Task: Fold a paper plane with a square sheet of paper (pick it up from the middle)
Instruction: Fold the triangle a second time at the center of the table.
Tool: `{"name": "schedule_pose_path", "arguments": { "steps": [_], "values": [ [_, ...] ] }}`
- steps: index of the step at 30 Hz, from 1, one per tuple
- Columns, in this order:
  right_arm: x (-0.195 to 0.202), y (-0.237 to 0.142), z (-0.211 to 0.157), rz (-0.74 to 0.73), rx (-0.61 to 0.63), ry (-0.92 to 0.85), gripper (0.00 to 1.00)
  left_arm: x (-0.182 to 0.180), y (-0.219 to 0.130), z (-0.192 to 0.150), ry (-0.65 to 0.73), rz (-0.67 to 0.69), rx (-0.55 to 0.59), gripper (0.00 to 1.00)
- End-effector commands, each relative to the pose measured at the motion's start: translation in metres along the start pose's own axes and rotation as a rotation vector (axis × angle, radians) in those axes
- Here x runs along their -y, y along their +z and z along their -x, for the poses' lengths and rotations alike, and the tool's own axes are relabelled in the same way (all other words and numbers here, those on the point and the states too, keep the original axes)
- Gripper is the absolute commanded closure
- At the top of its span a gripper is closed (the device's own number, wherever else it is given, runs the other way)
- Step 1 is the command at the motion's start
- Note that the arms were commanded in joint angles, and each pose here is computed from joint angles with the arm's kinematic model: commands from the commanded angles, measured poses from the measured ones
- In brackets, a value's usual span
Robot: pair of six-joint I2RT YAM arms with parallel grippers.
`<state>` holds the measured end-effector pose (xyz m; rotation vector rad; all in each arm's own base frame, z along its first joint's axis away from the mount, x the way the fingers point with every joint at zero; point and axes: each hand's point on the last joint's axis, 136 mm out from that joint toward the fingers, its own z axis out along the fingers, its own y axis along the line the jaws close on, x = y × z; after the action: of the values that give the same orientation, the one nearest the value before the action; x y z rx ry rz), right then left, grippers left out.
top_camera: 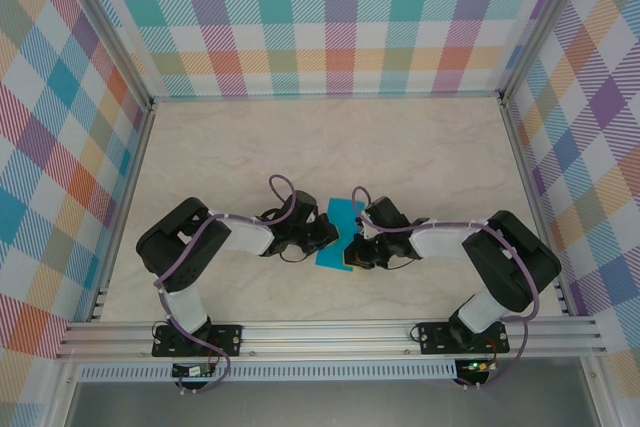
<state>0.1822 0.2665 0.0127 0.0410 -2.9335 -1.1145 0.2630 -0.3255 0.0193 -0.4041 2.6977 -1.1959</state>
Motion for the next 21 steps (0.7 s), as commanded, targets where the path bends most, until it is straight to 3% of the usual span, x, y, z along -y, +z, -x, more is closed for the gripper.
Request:
{"name": "schedule_pose_path", "arguments": {
  "steps": [1,13,21],
  "values": [
    [0.026,-0.001,-0.021,-0.073,-0.048,0.029,0.93,-0.048,-0.001,-0.016,-0.035,0.16,-0.031,1.0],
    [0.035,-0.014,-0.043,-0.065,-0.051,0.053,0.91,-0.049,0.0,-0.014,-0.038,0.163,-0.026,1.0],
    [-0.02,-0.037,-0.012,0.068,0.057,-0.022,0.88,-0.047,-0.001,-0.015,-0.034,0.155,-0.028,1.0]
  ]
}}
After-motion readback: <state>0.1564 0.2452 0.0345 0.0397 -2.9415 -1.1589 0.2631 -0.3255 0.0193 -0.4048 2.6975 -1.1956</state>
